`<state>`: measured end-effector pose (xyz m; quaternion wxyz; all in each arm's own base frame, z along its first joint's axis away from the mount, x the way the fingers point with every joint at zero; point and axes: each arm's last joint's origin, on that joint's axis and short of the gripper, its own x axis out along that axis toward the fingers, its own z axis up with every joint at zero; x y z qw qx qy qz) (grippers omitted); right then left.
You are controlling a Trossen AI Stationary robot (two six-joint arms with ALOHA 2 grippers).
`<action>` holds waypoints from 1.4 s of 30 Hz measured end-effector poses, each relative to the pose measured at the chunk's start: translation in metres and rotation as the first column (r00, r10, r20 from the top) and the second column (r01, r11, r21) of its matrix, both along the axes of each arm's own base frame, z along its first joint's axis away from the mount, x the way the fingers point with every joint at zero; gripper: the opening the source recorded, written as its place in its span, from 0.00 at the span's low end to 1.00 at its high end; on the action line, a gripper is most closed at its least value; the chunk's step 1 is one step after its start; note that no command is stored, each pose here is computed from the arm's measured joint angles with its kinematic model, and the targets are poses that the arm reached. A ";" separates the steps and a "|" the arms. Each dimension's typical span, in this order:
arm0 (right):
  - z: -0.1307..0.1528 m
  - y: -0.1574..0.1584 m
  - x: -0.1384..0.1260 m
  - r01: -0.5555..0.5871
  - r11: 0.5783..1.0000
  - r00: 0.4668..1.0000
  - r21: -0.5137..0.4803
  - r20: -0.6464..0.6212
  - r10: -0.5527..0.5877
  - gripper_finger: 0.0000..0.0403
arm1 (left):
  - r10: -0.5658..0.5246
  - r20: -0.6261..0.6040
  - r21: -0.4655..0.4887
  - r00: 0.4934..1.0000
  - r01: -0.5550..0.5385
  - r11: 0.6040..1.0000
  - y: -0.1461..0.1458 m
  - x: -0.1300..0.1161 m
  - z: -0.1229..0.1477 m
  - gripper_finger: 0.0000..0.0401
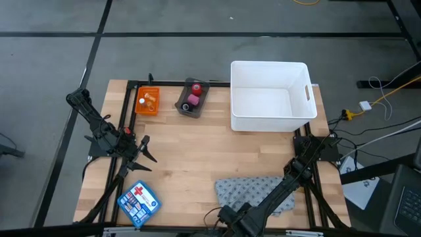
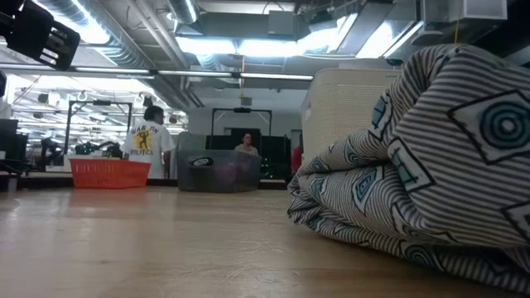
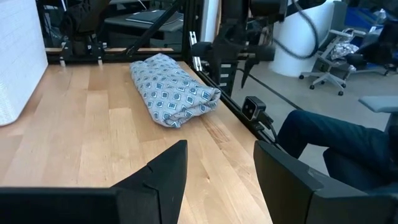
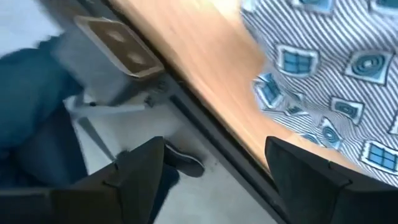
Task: Pick & place medical supplies in basket/bin
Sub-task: Put the blue patient gown into the white bin
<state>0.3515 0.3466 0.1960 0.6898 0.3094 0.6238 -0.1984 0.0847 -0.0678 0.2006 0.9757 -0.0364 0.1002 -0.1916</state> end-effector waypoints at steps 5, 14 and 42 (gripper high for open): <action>-0.004 -0.002 -0.001 -0.040 0.999 0.999 -0.001 -0.035 0.040 0.67 | 0.000 -0.001 -0.002 1.000 0.000 1.000 0.000 0.000 0.000 0.45; -0.006 -0.019 -0.007 -0.063 0.994 0.981 -0.087 -0.187 0.046 0.60 | 0.000 -0.001 -0.002 1.000 0.000 1.000 0.000 0.000 0.000 0.45; -0.053 -0.025 -0.002 -0.114 0.980 0.990 -0.162 -0.102 0.098 0.60 | 0.001 -0.009 -0.001 1.000 -0.001 1.000 0.000 0.000 -0.001 0.45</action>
